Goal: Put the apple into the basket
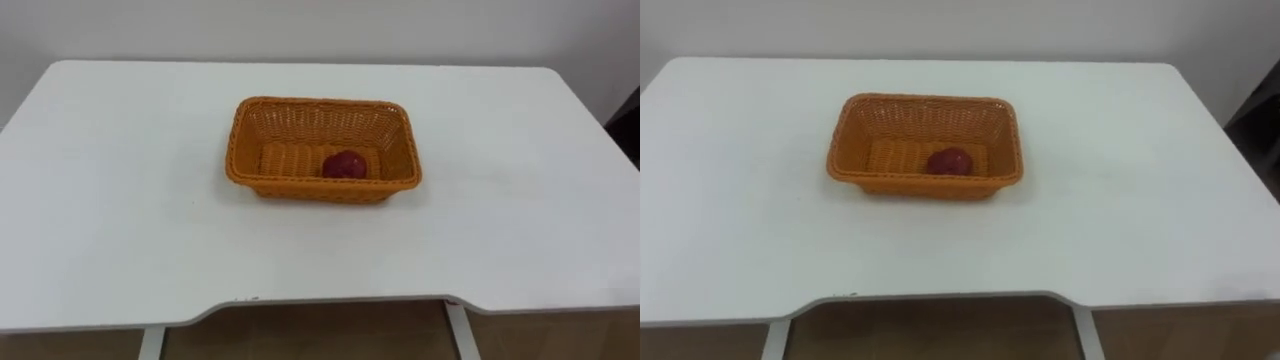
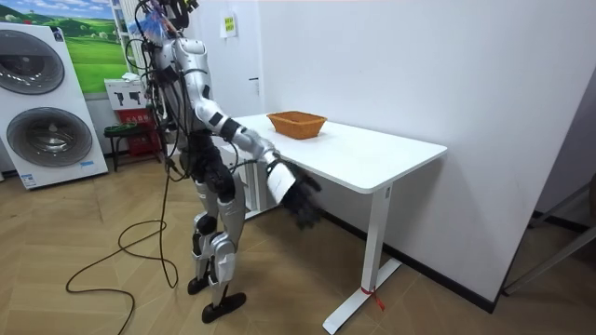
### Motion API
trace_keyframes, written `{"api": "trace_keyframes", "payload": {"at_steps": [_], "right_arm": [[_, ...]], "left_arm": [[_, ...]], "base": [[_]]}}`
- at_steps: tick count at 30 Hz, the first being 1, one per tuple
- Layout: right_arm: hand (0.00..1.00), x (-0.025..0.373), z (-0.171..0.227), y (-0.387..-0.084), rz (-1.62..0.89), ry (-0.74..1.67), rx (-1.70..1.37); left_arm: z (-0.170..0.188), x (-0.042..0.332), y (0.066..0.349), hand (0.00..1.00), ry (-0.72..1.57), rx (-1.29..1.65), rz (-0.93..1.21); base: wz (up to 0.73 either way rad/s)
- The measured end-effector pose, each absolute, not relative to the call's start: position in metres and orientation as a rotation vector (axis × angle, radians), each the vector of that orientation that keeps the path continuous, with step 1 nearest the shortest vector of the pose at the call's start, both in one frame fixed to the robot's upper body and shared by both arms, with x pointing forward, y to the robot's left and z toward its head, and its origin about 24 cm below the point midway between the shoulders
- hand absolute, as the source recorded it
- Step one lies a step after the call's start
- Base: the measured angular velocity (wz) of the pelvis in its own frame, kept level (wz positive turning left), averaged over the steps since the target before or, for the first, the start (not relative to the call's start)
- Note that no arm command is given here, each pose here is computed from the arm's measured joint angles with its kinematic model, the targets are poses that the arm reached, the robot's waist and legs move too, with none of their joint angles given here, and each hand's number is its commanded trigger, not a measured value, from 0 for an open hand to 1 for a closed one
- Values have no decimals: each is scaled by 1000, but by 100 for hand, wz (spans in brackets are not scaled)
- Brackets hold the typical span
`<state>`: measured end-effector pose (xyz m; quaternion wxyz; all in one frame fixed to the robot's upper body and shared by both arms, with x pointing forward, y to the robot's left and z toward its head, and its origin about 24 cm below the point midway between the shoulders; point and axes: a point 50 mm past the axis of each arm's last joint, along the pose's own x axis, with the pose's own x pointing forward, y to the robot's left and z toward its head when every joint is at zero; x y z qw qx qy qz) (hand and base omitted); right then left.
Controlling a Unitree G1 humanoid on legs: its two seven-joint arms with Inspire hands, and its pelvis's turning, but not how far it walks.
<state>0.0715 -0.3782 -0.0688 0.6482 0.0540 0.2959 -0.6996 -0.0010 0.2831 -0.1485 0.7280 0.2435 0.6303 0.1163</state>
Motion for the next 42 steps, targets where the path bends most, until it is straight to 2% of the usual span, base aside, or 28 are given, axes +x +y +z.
{"api": "trace_keyframes", "payload": {"at_steps": [6,13,24,31,34,42], "right_arm": [[0,20,-103,-357,-1804,882,351],[0,-1,-114,-346,-1810,955,390],[0,-13,-141,-308,-1398,1253,182],[0,-27,-156,-279,-1196,1365,267],[0,-30,-161,-267,-1030,1427,225],[0,-18,-167,-253,-667,1521,84]], "left_arm": [[-148,-3,284,0,1397,515,297],[-149,-5,281,0,1395,498,296],[-153,0,274,0,1404,469,260],[-156,-15,267,0,1460,434,234],[-159,-20,261,0,1489,417,228],[-163,-19,251,0,1531,406,161]], "base": [[-1],[-3],[-1],[0],[1],[2]]}}
